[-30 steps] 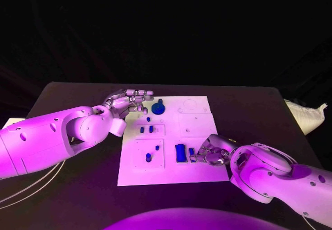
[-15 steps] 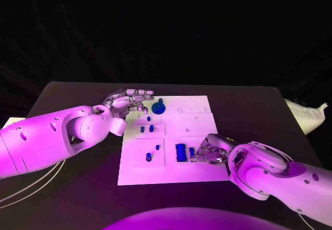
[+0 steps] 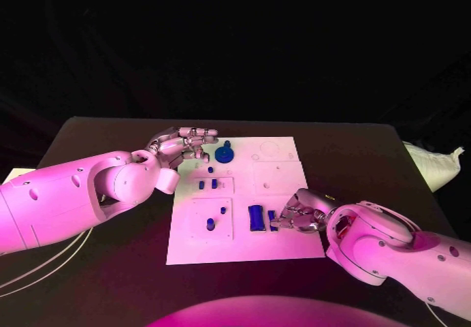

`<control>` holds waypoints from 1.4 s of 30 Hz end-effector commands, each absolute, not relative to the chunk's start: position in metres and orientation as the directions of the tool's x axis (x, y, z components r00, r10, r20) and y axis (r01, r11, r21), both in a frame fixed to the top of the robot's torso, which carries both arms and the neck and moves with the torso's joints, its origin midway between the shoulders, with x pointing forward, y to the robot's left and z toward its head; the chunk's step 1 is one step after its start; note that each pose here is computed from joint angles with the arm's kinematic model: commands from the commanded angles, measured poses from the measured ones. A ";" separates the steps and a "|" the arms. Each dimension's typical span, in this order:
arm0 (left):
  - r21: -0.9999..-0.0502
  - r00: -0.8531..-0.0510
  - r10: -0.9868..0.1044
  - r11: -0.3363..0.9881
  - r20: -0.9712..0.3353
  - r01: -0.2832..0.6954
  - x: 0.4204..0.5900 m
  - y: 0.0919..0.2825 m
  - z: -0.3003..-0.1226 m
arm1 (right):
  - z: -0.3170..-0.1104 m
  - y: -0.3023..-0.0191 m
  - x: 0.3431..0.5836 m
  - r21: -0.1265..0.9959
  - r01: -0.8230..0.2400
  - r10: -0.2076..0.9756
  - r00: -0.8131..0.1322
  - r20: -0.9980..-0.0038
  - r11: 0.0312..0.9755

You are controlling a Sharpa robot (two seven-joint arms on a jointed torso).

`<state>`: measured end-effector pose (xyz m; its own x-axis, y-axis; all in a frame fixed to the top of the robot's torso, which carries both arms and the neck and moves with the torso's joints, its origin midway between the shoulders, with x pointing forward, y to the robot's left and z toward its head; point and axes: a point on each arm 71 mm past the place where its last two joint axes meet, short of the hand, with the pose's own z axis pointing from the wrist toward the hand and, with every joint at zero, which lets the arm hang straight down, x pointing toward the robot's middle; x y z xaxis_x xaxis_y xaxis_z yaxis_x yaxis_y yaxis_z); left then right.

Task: Assemble the parts on the task board

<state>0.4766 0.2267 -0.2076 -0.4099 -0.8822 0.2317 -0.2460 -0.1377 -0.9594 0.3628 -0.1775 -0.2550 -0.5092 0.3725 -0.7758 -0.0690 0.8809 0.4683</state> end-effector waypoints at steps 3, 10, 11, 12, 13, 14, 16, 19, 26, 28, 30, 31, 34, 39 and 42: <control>-0.961 -0.422 -0.876 -0.142 0.234 -0.238 0.477 0.226 -0.207 | -0.242 -0.190 0.377 0.652 -0.011 0.570 -0.475 -0.670 0.758; -0.960 -0.377 -0.893 -0.171 0.245 -0.220 0.482 0.230 -0.210 | -0.230 -0.213 0.410 0.881 0.025 0.816 -0.391 -0.426 0.472; -0.960 -0.366 -0.897 -0.176 0.247 -0.216 0.483 0.231 -0.210 | -0.229 -0.217 0.415 0.905 0.028 0.843 -0.376 -0.384 0.425; -0.960 -0.355 -0.901 -0.182 0.250 -0.213 0.484 0.231 -0.211 | -0.228 -0.220 0.420 0.924 0.030 0.866 -0.362 -0.346 0.382; -0.960 -0.346 -0.904 -0.187 0.252 -0.209 0.485 0.232 -0.212 | -0.228 -0.223 0.424 0.936 0.032 0.881 -0.351 -0.317 0.349; -0.959 -0.334 -0.907 -0.194 0.255 -0.205 0.486 0.233 -0.212 | -0.228 -0.226 0.429 0.950 0.033 0.899 -0.336 -0.282 0.311; -0.958 -0.312 -0.913 -0.207 0.262 -0.198 0.488 0.233 -0.215 | -0.230 -0.231 0.440 0.970 0.038 0.925 -0.311 -0.217 0.241; -0.957 -0.279 -0.922 -0.224 0.269 -0.184 0.491 0.234 -0.218 | -0.234 -0.237 0.453 0.986 0.039 0.947 -0.286 -0.144 0.162; -0.958 -0.192 -0.943 -0.246 0.272 -0.149 0.504 0.238 -0.226 | -0.247 -0.244 0.482 0.998 0.024 0.968 -0.245 -0.048 0.056; -0.958 -0.174 -0.947 -0.247 0.270 -0.144 0.507 0.238 -0.229 | -0.250 -0.245 0.488 0.999 0.023 0.971 -0.235 -0.035 0.042; -0.959 -0.153 -0.951 -0.249 0.269 -0.138 0.511 0.238 -0.233 | -0.253 -0.246 0.493 0.999 0.020 0.974 -0.227 -0.024 0.029; -0.959 -0.144 -0.953 -0.248 0.267 -0.136 0.513 0.238 -0.234 | -0.255 -0.246 0.496 1.000 0.018 0.974 -0.224 -0.020 0.024; -0.961 -0.122 -0.957 -0.246 0.262 -0.129 0.518 0.236 -0.239 | -0.259 -0.246 0.502 1.000 0.013 0.975 -0.220 -0.013 0.016; -0.961 -0.155 -0.956 -0.225 0.250 -0.162 0.518 0.231 -0.243 | -0.263 -0.248 0.503 0.996 0.045 0.981 -0.182 -0.071 0.080; -0.964 -0.149 -0.959 -0.216 0.239 -0.157 0.516 0.230 -0.243 | -0.260 -0.245 0.502 0.997 0.039 0.983 -0.174 -0.064 0.072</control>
